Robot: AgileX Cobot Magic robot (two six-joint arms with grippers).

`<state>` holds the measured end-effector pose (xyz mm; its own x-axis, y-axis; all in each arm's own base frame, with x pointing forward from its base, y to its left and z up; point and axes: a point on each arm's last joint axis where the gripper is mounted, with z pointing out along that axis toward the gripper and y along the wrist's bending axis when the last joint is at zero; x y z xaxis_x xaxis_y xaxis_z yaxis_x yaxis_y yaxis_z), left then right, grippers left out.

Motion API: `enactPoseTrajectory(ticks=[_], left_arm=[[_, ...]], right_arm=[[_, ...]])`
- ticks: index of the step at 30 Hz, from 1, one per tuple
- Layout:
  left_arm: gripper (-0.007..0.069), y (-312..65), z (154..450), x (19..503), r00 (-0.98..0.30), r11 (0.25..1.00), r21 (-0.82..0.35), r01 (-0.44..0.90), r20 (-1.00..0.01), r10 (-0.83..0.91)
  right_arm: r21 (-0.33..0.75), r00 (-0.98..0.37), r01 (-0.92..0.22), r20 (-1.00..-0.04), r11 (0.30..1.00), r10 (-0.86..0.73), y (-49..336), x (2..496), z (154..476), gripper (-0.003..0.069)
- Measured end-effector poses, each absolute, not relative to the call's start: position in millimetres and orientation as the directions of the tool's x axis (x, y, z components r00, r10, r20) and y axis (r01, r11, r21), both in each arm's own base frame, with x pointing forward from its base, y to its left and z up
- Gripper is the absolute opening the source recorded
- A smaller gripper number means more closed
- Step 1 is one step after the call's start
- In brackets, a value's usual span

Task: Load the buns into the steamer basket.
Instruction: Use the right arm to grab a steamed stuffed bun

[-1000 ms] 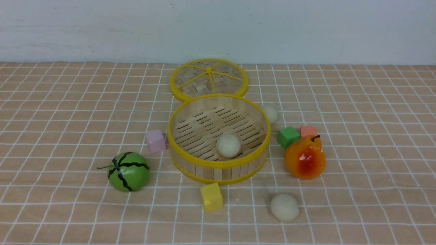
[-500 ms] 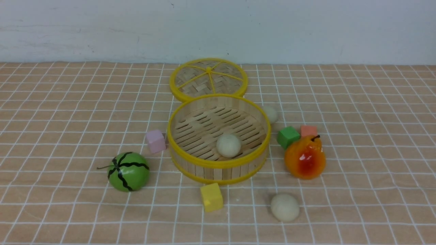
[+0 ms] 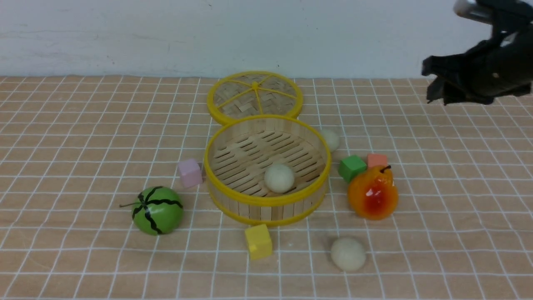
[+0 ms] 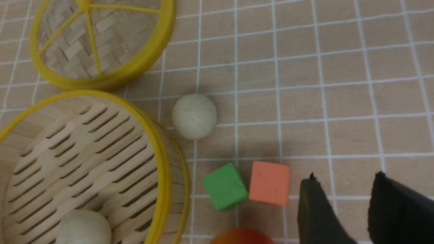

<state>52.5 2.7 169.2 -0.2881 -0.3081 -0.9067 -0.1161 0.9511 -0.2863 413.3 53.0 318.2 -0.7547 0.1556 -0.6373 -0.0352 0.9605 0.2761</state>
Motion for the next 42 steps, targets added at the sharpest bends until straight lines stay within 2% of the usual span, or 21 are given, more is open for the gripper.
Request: enactPoseTrajectory(ticks=[4, 7, 11, 14, 20, 30, 42], left_arm=[[0.0048, 3, 169, 52, -0.288, 0.951, -0.286, -0.116, -0.907, -0.308], [0.0052, 3, 169, 52, -0.288, 0.951, -0.286, -0.116, -0.907, -0.307], [0.0057, 3, 169, 52, -0.288, 0.951, -0.286, -0.116, -0.907, -0.307], [0.0057, 3, 169, 52, -0.288, 0.951, -0.286, -0.116, -0.907, -0.307], [0.0057, 3, 169, 52, -0.288, 0.951, -0.286, -0.116, -0.907, -0.307], [0.0062, 3, 169, 52, -0.288, 0.951, -0.286, -0.116, -0.907, -0.307], [0.0071, 3, 169, 52, -0.288, 0.951, -0.286, -0.116, -0.907, -0.307]], right_arm=[[0.273, -0.817, -0.087, -0.57, 0.958, 0.088, 81, 456, 291, 0.024], [0.273, -0.828, -0.14, -0.559, 0.952, 0.038, 107, 481, 280, 0.024], [0.27, -0.809, -0.197, -0.588, 0.943, -0.001, 137, 501, 264, 0.024], [0.271, -0.783, -0.207, -0.622, 0.94, 0.006, 145, 511, 255, 0.024], [0.272, -0.755, -0.197, -0.655, 0.942, 0.031, 146, 522, 239, 0.024], [0.305, -0.796, -0.174, -0.604, 0.936, 0.049, 149, 528, 205, 0.024], [0.292, -0.815, -0.165, -0.579, 0.942, 0.037, 149, 531, 184, 0.024]])
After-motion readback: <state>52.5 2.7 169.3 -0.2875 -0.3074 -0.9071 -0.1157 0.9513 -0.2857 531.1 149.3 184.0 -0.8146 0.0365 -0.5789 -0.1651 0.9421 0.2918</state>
